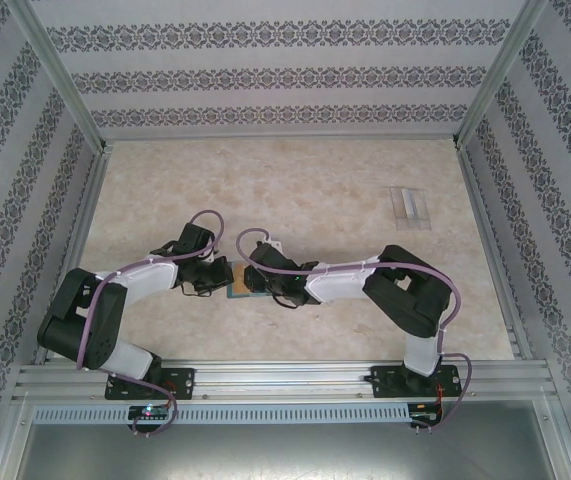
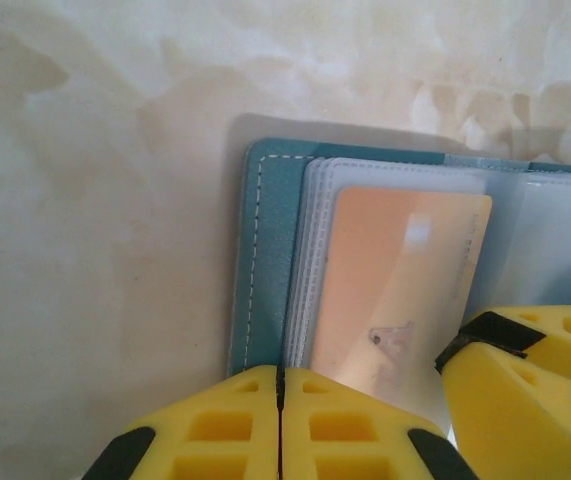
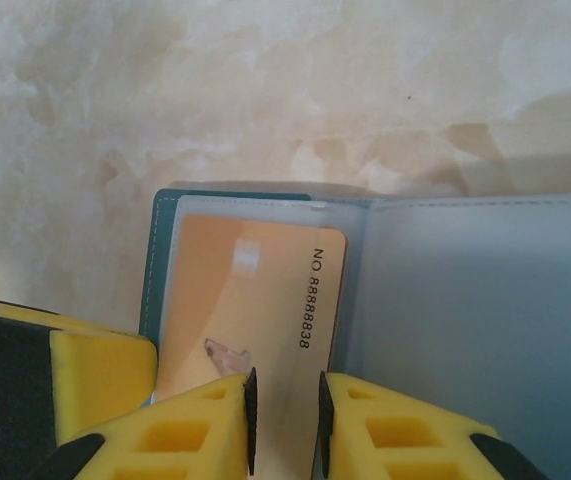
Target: Put the credit cards into the card holder
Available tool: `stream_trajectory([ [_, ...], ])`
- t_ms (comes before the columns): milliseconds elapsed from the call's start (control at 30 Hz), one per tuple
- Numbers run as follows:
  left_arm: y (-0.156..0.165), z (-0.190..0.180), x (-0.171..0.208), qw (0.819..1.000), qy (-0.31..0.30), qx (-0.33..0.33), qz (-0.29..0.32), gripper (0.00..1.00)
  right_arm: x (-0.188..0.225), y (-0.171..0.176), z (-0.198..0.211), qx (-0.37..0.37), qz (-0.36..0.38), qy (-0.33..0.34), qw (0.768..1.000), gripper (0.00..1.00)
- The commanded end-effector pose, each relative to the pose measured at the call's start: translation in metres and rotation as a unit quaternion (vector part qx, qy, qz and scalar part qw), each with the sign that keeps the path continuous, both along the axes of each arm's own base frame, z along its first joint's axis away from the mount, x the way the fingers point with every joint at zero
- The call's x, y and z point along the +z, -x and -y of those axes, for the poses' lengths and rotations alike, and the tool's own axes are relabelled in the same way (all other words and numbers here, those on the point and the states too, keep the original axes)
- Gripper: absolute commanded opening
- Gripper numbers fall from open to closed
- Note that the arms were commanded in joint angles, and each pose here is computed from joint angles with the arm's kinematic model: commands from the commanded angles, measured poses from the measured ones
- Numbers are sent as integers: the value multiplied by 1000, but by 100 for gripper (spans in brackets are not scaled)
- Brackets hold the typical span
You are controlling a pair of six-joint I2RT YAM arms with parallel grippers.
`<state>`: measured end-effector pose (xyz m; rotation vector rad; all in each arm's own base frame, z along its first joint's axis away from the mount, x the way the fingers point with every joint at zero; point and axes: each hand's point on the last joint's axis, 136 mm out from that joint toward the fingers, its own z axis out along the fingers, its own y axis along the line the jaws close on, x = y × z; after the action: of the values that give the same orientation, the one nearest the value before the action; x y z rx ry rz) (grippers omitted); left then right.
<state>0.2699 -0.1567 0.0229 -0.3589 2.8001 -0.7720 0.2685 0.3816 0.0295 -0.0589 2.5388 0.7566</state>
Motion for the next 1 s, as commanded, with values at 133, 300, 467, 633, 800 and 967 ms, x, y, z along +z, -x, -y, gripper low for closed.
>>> stream_trajectory([
  [133, 0, 0, -2, 1000, 7, -5, 3, 5, 0, 7, -19, 33, -7, -13, 999, 26],
  [300, -1, 0, 2, 1000, 8, -4, 8, 8, 7, 8, -30, 59, 1, -29, 998, 27],
  [467, -2, -8, 9, 999, 3, 20, 26, 24, 12, 8, -39, 71, 1, -50, 996, 27],
  [633, -3, -27, 16, 997, 0, 60, 43, 35, 12, 6, -37, 68, -2, -58, 996, 27],
  [800, -5, -33, 15, 997, 1, 69, 41, 30, 12, 3, -37, 70, -5, -72, 995, 27],
  [967, -7, -36, 18, 996, -3, 75, 54, 20, 11, 3, -39, 73, -8, -79, 994, 27],
])
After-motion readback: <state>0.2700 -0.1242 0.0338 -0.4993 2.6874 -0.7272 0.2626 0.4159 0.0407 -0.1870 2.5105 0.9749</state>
